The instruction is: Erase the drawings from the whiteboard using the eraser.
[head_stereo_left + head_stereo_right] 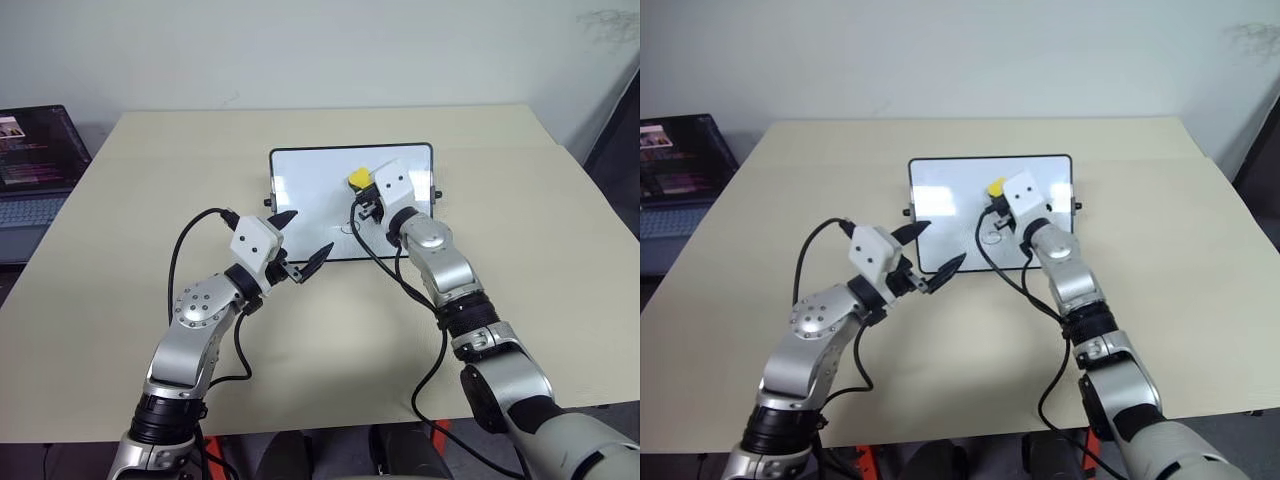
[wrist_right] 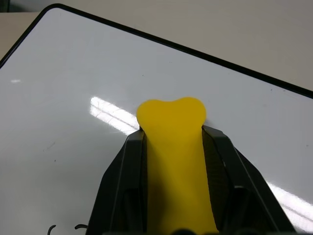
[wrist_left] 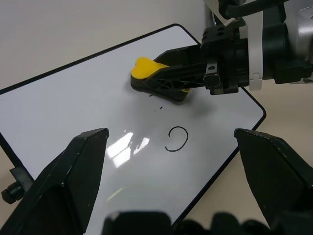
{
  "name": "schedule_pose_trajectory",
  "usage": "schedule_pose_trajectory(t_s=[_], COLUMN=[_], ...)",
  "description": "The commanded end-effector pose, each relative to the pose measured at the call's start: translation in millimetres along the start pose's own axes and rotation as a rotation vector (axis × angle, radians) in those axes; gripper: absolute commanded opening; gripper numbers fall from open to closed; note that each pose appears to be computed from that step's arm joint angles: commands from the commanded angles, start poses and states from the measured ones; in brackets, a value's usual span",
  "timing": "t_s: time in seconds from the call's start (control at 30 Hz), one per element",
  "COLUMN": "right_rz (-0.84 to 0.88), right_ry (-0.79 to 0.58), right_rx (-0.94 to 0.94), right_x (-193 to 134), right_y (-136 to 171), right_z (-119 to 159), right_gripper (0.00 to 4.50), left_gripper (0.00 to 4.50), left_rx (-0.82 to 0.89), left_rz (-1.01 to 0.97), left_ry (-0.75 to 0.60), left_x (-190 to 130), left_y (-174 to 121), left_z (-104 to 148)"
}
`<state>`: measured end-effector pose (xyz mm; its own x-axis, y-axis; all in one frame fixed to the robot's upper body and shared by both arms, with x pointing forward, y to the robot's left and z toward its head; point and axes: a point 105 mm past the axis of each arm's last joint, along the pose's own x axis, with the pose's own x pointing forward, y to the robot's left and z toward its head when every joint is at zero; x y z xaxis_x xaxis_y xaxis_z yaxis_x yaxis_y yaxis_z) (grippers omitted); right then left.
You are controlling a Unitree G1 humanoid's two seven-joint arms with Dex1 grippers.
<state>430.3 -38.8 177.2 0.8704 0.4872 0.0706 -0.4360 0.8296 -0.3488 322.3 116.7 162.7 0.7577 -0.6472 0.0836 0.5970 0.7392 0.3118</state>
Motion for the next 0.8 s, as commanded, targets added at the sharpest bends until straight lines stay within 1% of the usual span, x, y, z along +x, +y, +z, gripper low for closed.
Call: schedule_pose_trajectory(t_s=[0.03,0.23,0.33,0.8], right_rz=[0.012,0.054,0.058,0.046], right_ry=[-0.03,0.013,0.033,0.084], right_rx=[-0.016,-0.022,-0.018,-0.009], right_x=[-1,-15,-23,-44], right_y=[6,17,18,12], right_z=[6,-10,-15,-24], right_gripper=[1.24,1.24,1.24,1.24], left_gripper=[4.5,4.5,4.5,4.5], left_rx=[0.032,0.03,0.029,0.024], left_rz=[0.02,0.028,0.03,0.015], left_ry=[-0.03,-0.024,-0.025,-0.032], left_x=[-3,-5,-5,0], left_y=[2,2,2,2], left_z=[11,10,10,11])
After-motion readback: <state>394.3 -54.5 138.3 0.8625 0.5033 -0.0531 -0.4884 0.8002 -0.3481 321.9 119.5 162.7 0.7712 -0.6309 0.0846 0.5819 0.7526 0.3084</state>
